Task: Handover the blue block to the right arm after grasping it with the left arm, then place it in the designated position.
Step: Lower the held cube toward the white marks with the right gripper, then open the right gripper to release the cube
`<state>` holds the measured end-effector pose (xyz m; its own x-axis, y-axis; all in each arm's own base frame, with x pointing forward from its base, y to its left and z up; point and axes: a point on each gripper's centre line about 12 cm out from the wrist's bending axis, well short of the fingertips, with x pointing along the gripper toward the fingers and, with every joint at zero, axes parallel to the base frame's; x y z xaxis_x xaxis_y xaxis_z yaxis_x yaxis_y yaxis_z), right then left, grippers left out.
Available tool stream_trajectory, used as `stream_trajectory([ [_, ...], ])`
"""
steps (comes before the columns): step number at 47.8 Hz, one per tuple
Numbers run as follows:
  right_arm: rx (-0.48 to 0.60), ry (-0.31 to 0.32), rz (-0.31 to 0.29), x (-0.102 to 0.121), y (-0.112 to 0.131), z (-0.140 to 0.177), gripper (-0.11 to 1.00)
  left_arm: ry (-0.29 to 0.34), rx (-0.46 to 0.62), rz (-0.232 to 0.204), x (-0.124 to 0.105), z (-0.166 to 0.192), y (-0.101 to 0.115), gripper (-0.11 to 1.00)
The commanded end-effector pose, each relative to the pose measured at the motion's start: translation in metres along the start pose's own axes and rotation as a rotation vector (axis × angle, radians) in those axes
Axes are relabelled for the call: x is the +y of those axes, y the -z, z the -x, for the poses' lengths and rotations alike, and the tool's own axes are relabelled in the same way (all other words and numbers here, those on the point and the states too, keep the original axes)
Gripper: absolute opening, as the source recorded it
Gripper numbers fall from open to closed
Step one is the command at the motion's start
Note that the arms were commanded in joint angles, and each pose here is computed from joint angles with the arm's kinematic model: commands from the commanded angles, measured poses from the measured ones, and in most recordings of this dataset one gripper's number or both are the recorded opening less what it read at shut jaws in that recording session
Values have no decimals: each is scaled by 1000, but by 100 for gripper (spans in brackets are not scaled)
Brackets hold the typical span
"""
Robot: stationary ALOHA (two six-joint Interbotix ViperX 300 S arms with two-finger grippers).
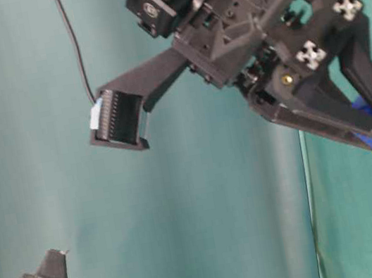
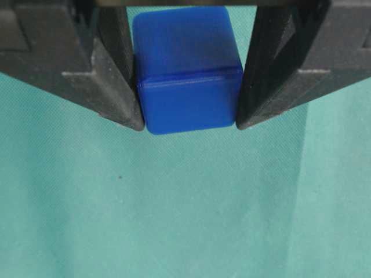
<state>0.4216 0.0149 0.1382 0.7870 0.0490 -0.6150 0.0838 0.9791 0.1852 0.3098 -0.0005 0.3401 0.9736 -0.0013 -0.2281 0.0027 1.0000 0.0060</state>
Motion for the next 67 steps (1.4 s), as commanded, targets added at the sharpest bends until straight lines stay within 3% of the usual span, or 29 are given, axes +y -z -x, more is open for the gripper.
stream_trajectory([
  [1, -43, -10, -4, 2, -15, -1, 54, 0, -40, -2, 0, 3, -14, 100],
  [52, -51, -18, 1, 2, -16, -10, 55, 0, -35, 0, 0, 3, -14, 100],
  [57, -51, -19, -4, 2, -15, -10, 78, -2, -37, -1, 1, 3, -15, 100],
  [59, -50, -20, -3, 3, -15, -10, 81, 0, -35, -2, 0, 3, -14, 100],
  [67, -51, -18, -5, 2, -16, -10, 69, -2, -35, -1, 1, 3, -14, 100],
])
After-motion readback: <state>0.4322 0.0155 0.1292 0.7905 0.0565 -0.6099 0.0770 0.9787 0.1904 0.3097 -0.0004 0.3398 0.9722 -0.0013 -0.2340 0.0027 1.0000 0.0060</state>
